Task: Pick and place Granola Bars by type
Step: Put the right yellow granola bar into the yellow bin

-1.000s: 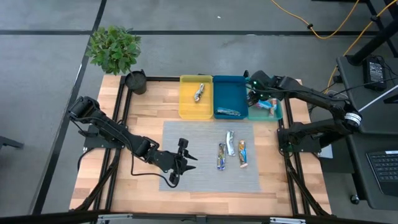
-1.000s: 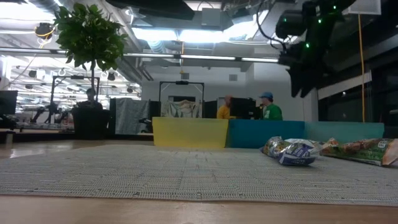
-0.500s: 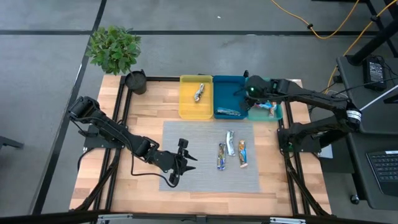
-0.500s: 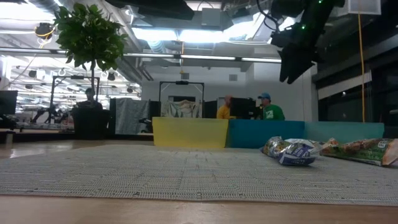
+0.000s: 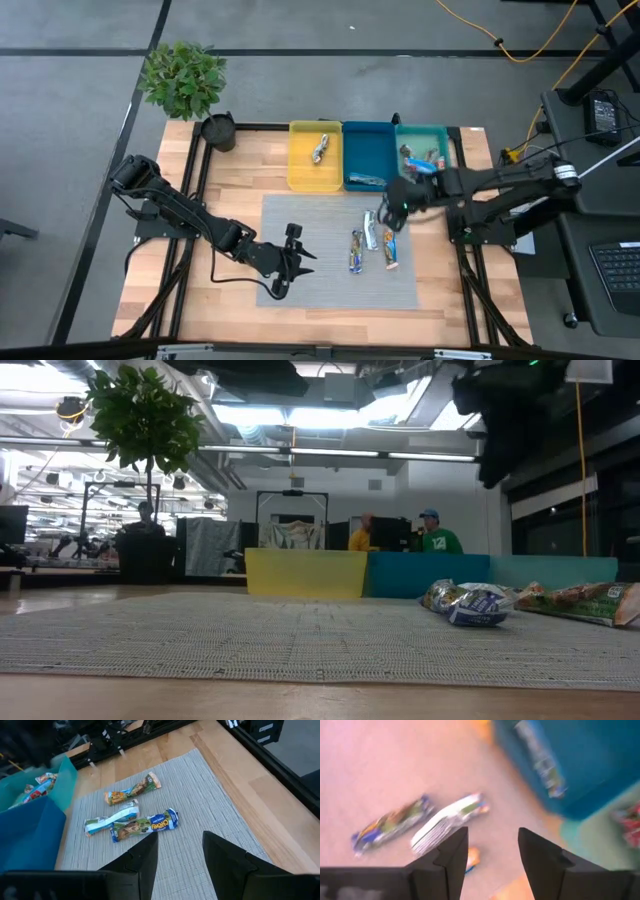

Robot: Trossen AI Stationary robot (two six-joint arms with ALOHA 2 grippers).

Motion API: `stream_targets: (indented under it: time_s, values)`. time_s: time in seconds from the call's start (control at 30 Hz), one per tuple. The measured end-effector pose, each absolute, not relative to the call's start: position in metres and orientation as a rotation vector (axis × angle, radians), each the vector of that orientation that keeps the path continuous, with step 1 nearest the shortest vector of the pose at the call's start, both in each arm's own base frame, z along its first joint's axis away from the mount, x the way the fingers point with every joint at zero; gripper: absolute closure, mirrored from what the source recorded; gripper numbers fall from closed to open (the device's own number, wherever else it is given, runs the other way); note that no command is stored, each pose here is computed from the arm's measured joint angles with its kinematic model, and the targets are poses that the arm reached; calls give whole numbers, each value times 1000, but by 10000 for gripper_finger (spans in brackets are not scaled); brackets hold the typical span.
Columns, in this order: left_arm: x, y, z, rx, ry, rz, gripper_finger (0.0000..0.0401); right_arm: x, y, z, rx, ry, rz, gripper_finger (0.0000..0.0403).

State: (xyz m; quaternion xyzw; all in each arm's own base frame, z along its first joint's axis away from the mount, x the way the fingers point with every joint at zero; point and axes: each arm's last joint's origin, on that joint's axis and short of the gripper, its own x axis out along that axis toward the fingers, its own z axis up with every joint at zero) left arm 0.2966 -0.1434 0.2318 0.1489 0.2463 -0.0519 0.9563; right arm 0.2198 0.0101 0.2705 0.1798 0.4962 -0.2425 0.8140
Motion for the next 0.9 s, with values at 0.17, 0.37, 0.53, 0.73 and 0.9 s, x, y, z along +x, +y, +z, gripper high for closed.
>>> stream_targets:
  time_s: [0.17,0.37,0.53,0.73,0.9]
  values:
    - [296,-143,231,293,505,-103,253,213,45,264,393,1081,-449,227]
    - [296,-143,231,294,505,-103,253,204,77,264,413,1086,-367,227]
    - [296,-143,231,301,504,-105,253,199,93,264,379,1093,-303,227]
    - [296,-143,231,303,505,-105,253,204,108,261,372,1064,-236,227]
    - [296,-143,231,325,504,-110,253,212,124,243,281,1159,-153,227]
